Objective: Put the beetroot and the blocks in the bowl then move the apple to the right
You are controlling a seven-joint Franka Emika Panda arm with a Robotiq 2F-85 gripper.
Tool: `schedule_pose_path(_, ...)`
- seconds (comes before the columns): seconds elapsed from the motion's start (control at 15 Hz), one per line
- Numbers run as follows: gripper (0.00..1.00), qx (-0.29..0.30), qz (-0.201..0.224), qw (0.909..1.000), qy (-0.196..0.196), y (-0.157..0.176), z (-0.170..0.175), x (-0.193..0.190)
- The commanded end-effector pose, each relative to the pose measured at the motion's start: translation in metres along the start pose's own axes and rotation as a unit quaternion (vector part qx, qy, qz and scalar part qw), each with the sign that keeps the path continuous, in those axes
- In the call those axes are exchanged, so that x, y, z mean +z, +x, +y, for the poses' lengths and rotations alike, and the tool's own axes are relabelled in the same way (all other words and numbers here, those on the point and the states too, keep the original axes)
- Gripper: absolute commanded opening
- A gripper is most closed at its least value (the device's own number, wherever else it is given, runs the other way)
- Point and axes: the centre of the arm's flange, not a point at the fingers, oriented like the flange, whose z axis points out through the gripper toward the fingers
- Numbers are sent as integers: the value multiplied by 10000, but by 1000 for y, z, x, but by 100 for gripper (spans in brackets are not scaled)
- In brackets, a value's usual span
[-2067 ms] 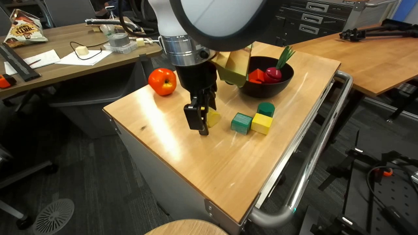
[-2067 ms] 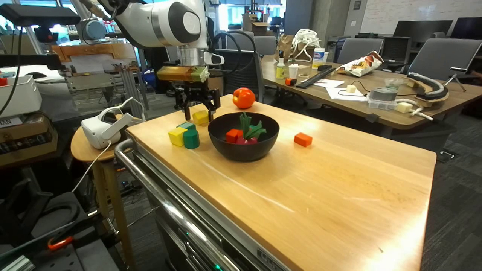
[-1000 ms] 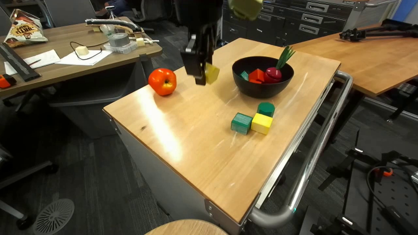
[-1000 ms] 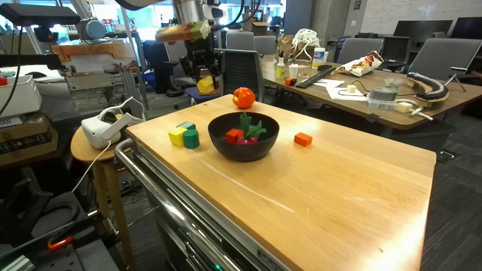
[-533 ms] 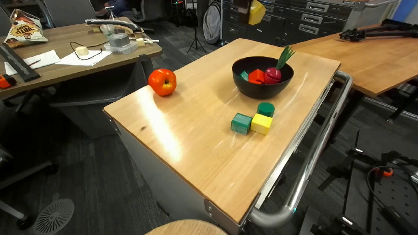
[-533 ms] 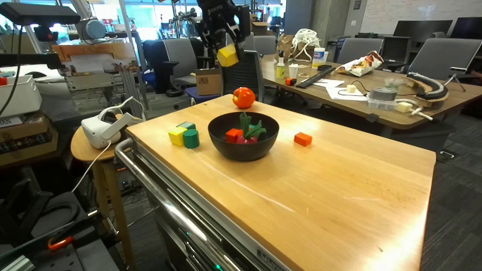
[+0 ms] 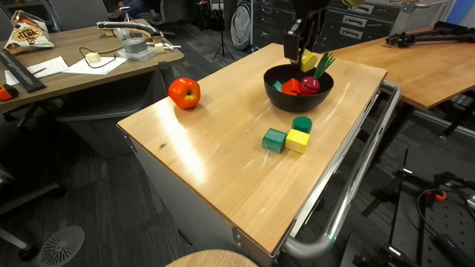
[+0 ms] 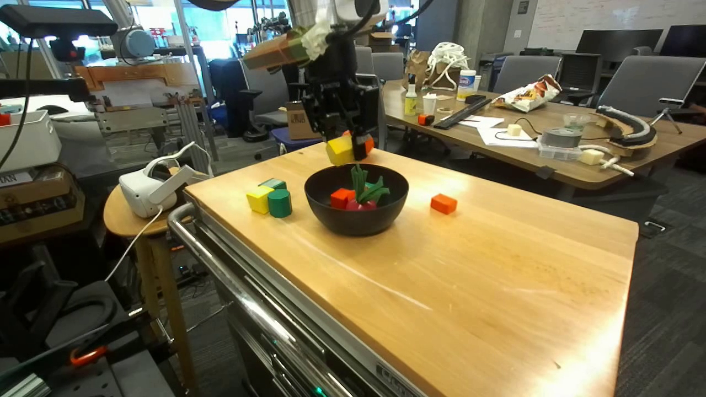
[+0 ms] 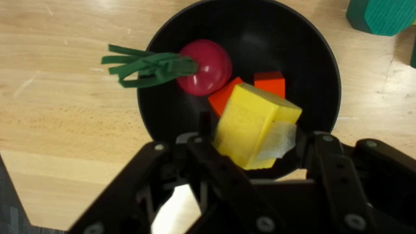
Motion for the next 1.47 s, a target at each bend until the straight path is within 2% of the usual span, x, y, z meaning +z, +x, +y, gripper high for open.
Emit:
schedule_pose_path(0.0, 29, 92, -31, 9997, 215, 2, -16, 24)
schedule_pose_path(0.07, 29, 89, -58, 9996, 243, 2, -20, 29)
schedule_pose_path(0.13, 79, 79, -49, 9996, 250, 2, -23, 31)
schedule_pose_path(0.2, 80, 55, -3, 9997, 249, 0, -26, 28)
schedule_pose_path(0.4, 99, -93, 326, 9989, 312, -7, -35, 3)
schedule_pose_path(0.53, 100, -421, 549, 9957, 620, -16, -50, -25)
schedule_pose_path(0.67, 100, -835, 491, 9897, 1054, -24, -73, -46)
schedule_pose_path(0.8, 100, -1280, 378, 9808, 1421, -32, -98, -56)
schedule_pose_path(0.93, 100, -1639, 77, 9722, 1671, -40, -121, -55)
schedule_pose_path(1.13, 100, -1979, -413, 9616, 1854, -51, -149, -43)
schedule_pose_path(1.33, 100, -2054, -727, 9612, 1690, -59, -167, -28)
schedule_pose_path(1.4, 100, -2019, -764, 9640, 1555, -61, -171, -22)
